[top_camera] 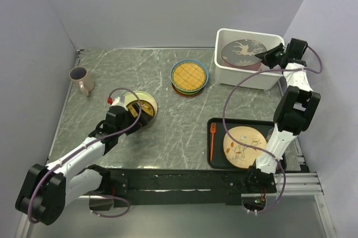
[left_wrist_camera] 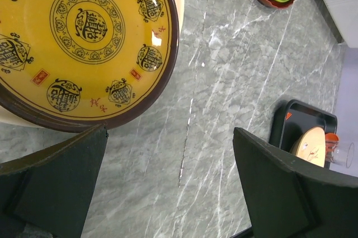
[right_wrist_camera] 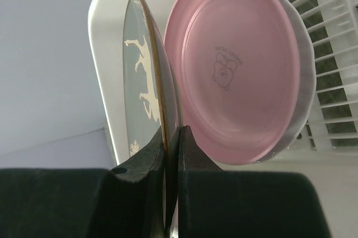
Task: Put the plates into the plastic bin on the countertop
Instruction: Place the plate in the plastic bin, then pick up the plate at the center of the board.
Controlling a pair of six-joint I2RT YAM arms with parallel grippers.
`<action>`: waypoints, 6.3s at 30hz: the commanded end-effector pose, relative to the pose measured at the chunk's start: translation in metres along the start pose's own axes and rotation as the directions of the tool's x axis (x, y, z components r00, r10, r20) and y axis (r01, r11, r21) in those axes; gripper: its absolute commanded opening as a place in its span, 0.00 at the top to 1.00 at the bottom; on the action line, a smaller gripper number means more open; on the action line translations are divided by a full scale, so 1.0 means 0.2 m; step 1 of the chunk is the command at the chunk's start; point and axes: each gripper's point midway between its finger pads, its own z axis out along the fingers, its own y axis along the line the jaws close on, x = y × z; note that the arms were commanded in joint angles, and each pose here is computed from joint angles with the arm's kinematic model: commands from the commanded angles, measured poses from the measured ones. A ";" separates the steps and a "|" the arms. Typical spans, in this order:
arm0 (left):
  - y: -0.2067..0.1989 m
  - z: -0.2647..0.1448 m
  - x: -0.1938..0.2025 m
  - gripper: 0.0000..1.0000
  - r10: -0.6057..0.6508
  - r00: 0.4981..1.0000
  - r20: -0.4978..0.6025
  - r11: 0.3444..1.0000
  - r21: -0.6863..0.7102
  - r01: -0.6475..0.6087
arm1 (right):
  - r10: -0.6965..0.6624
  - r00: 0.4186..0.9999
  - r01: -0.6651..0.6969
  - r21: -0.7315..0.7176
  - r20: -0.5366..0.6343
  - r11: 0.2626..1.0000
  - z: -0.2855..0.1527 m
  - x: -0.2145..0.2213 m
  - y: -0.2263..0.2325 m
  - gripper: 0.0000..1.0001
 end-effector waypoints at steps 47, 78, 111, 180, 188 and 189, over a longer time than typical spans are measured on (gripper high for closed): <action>-0.13 -0.03 -0.10 0.01 0.052 0.998 0.036 0.997 0.062 -0.054 | -0.119 0.992 0.117 0.074 0.029 0.990 0.04 -0.02 -0.01 0.34; -0.13 -0.08 -0.14 0.01 0.070 0.996 0.061 0.997 0.028 -0.072 | -0.364 0.871 0.302 0.225 0.329 0.926 -0.38 -0.13 0.35 0.00; 0.17 -0.12 -0.25 0.01 0.019 0.987 0.157 0.981 -0.193 0.012 | -0.476 0.870 0.492 -0.159 0.131 0.856 -0.70 0.92 0.68 0.00; 0.43 0.12 -0.14 0.99 -0.181 0.974 0.135 0.964 -0.174 0.203 | -0.497 0.860 0.476 -0.167 -0.119 0.864 -0.69 1.40 0.19 0.00; 0.39 0.08 -0.18 0.99 -0.179 0.970 0.165 0.967 -0.154 0.204 | -0.500 0.856 0.471 -0.199 -0.132 0.859 -0.69 1.43 0.20 0.00; 0.39 0.07 -0.18 0.99 -0.177 0.970 0.165 0.967 -0.156 0.203 | -0.501 0.855 0.471 -0.205 -0.133 0.858 -0.69 1.43 0.20 0.00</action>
